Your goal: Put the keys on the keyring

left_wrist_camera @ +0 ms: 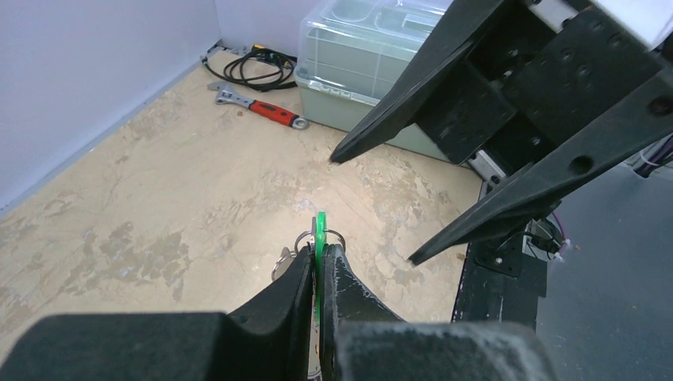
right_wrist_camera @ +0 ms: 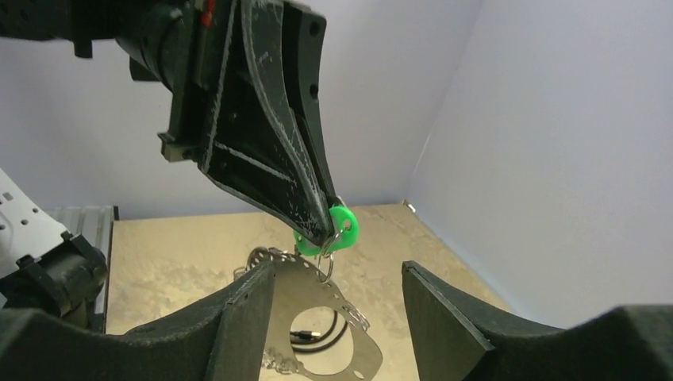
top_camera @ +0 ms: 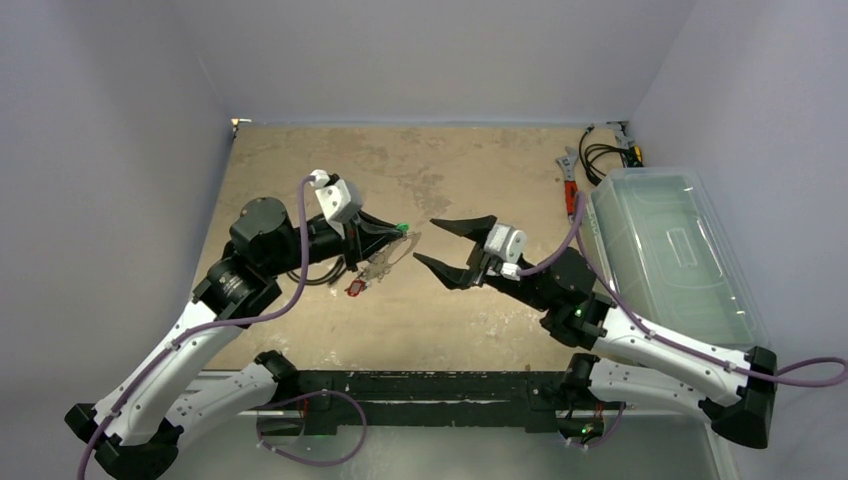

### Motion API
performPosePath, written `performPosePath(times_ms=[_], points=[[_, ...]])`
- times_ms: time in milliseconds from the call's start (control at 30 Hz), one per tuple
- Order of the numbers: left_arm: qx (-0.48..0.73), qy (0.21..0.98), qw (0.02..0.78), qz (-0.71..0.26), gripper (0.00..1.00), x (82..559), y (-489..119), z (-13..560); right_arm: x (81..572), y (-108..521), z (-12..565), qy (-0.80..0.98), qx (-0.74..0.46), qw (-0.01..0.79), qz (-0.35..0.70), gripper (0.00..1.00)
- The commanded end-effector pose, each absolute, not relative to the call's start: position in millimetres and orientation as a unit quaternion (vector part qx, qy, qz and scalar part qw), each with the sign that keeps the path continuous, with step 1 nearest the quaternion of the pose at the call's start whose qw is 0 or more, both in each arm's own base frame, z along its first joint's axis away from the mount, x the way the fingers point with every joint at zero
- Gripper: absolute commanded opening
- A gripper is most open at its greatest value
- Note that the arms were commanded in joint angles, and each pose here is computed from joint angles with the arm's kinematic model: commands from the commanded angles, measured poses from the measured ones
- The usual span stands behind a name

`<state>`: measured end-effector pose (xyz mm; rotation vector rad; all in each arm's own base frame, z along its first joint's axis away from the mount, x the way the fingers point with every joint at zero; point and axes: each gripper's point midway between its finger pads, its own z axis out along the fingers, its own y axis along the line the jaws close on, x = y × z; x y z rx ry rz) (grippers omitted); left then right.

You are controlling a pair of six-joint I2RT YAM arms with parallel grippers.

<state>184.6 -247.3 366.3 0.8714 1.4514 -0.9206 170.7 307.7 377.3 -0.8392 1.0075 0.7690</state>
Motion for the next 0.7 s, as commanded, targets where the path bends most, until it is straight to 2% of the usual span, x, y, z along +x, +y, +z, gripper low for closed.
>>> performPosePath(times_ms=[0,233,433,533,667], points=[[0.389,0.561,0.606,-0.409,0.00,175.0,-249.5,405.9,175.0,319.3,388.2,0.448,-0.381,0.728,0.354,0.64],[0.394,0.571,0.602,-0.394,0.00,179.1,-248.1,398.6,182.8,330.1,381.8,0.457,-0.385,0.722,0.349,0.60],[0.339,0.629,0.603,-0.355,0.00,218.6,-248.8,381.2,203.5,315.5,372.5,0.503,-0.341,0.731,0.311,0.61],[0.309,0.661,0.591,-0.344,0.00,241.6,-255.3,368.6,207.1,301.5,359.8,0.531,-0.316,0.727,0.300,0.63],[0.277,0.693,0.566,-0.350,0.00,266.3,-270.7,354.4,204.5,284.5,355.7,0.553,-0.291,0.721,0.301,0.72]])
